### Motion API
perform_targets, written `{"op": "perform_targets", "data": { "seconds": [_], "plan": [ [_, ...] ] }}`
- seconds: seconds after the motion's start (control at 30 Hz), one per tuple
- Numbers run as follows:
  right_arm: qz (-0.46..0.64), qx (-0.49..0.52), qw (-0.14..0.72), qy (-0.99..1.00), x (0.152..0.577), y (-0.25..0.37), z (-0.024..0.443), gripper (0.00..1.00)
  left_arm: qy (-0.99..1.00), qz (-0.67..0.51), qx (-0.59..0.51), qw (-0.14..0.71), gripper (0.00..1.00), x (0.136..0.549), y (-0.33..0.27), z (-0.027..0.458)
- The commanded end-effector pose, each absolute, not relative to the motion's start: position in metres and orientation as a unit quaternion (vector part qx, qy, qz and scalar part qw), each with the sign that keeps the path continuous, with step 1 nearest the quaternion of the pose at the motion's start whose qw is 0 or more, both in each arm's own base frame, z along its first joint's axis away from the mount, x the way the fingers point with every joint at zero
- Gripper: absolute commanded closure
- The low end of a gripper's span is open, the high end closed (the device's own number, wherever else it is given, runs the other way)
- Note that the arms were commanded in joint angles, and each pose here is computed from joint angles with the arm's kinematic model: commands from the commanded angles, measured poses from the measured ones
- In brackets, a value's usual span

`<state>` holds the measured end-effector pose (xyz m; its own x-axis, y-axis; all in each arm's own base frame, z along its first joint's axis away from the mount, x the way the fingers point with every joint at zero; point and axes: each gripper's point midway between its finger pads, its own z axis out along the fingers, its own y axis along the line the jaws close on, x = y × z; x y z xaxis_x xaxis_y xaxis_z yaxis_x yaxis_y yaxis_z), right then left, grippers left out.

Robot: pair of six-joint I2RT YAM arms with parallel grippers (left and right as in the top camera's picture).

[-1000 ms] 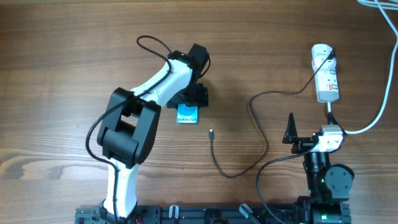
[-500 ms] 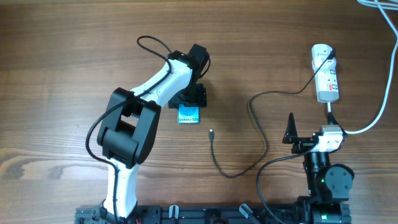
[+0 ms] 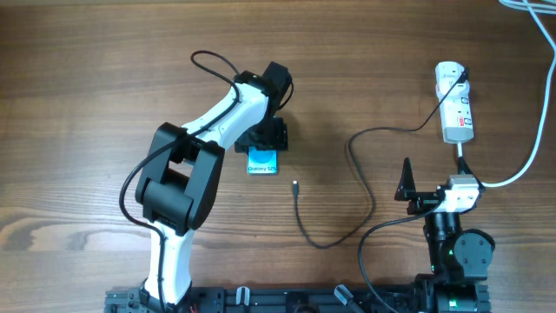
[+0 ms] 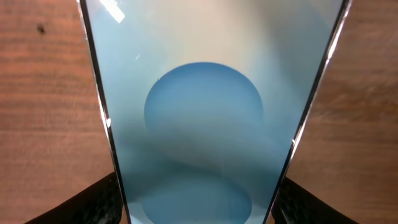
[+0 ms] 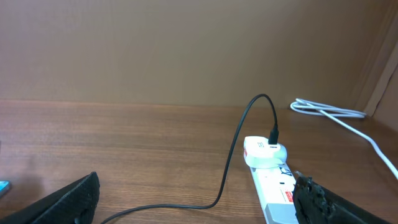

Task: Plug charger to phone and switch on socket
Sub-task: 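Lift the phone with the left gripper and tilt it upright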

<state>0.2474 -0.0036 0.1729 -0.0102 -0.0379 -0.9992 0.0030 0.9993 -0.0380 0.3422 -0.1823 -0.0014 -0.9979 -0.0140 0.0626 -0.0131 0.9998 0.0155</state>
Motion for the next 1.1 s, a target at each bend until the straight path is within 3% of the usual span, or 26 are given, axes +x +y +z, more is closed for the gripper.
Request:
{"op": "perform_targets", "data": {
  "seconds": [0.0, 0.37, 1.07],
  "plan": [
    [-0.008, -0.009, 0.702, 0.712, 0.248, -0.003, 0.172, 0.00, -1.000, -0.001, 0.012, 0.017, 0.26, 0.343, -0.181, 0.017],
    [-0.008, -0.009, 0.702, 0.712, 0.248, -0.003, 0.172, 0.00, -0.987, 0.153, 0.039, 0.040, 0.27, 0.335, -0.204, 0.072],
    [-0.008, -0.009, 0.702, 0.712, 0.248, -0.003, 0.172, 0.00, -0.722, 0.666, 0.091, 0.163, 0.30, 0.323, -0.213, 0.284]
  ]
}}
